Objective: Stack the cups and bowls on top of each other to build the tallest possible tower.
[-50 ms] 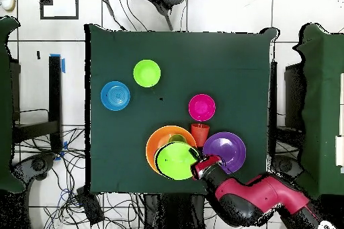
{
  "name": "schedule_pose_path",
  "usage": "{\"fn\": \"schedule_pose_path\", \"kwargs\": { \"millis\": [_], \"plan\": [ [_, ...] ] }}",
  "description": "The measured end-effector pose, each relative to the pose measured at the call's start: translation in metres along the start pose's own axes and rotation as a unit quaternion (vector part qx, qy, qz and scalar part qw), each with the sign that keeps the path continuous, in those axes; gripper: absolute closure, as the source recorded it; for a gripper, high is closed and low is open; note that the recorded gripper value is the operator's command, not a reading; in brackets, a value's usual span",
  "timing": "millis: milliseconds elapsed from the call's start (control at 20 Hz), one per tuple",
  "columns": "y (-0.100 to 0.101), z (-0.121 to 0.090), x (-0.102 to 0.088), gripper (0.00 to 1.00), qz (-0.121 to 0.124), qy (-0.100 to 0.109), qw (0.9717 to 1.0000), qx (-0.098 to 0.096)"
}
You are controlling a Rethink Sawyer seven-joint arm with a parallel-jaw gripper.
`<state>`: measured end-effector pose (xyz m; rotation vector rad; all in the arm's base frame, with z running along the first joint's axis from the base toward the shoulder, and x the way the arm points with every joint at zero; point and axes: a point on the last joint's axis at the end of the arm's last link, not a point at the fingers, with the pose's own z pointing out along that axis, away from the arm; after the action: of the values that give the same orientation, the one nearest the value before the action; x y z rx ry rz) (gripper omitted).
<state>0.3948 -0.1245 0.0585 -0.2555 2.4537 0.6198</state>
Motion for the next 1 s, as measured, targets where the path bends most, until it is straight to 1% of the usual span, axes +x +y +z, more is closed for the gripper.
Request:
{"fn": "schedule_pose_path", "kwargs": {
  "millis": [150, 200, 450, 750, 1000],
  "plan": [
    [0.0000, 0.0000, 0.0001, 1.00, 0.000, 0.000, 1.0000, 0.000],
    [-0.0001, 0.0001, 0.0002, 0.00, -0.001, 0.000, 1.0000, 0.000],
    [0.0000, 0.0002, 0.0003, 0.00, -0.002, 0.000, 1.0000, 0.000],
    [0.0002, 0.0031, 0.0037, 0.00, -0.024, -0.003, 0.9997, 0.002],
    [0.0000, 0.0043, 0.0049, 0.00, -0.035, -0.007, 0.9994, 0.003]
  ]
}}
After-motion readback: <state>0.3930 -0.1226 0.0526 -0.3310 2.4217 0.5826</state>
